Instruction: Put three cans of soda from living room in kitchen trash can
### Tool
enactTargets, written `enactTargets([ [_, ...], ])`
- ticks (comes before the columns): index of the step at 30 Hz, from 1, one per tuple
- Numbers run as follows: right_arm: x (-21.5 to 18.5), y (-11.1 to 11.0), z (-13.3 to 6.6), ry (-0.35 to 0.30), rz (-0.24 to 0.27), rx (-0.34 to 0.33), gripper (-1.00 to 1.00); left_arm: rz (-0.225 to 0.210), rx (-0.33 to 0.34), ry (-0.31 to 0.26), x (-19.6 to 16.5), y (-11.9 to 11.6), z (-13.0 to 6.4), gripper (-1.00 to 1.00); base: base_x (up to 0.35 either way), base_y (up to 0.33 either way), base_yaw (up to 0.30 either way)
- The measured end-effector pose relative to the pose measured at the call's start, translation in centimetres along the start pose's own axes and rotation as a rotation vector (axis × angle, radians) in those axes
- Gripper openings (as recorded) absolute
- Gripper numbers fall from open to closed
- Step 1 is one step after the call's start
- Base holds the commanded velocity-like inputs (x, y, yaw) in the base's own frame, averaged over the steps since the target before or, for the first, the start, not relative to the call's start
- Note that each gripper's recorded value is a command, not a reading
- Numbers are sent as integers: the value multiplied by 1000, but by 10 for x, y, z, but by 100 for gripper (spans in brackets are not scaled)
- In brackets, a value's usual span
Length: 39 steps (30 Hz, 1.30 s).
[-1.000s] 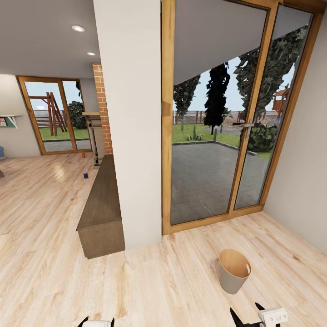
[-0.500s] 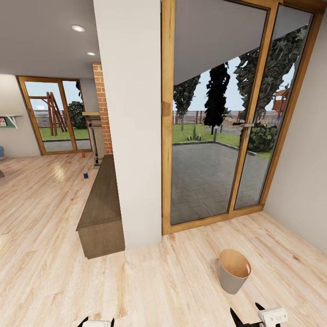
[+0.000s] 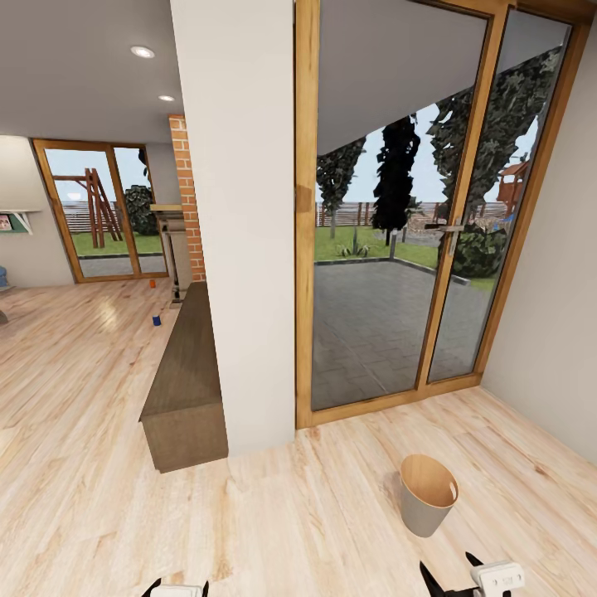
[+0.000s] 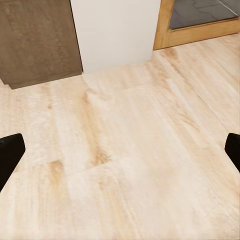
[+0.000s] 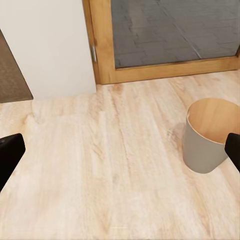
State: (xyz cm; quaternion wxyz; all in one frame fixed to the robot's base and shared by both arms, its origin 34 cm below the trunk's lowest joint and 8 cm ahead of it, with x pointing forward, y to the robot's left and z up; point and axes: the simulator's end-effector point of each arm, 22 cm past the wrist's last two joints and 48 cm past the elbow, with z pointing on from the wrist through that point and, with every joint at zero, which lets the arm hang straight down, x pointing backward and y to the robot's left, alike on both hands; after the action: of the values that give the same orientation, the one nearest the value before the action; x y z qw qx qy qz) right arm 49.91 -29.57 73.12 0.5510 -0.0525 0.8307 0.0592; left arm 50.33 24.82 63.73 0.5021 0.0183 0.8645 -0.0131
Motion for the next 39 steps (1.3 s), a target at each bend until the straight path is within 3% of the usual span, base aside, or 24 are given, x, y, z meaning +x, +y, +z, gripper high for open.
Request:
enactTargets([
  [32, -11, -4, 3, -12, -9, 2, 100, -1, 4, 3, 0, 0, 0, 100, 0, 0, 0],
  [39, -34, -9, 5, -20, -10, 13, 100, -2, 3, 4, 1, 0, 0, 100, 0, 0, 0],
])
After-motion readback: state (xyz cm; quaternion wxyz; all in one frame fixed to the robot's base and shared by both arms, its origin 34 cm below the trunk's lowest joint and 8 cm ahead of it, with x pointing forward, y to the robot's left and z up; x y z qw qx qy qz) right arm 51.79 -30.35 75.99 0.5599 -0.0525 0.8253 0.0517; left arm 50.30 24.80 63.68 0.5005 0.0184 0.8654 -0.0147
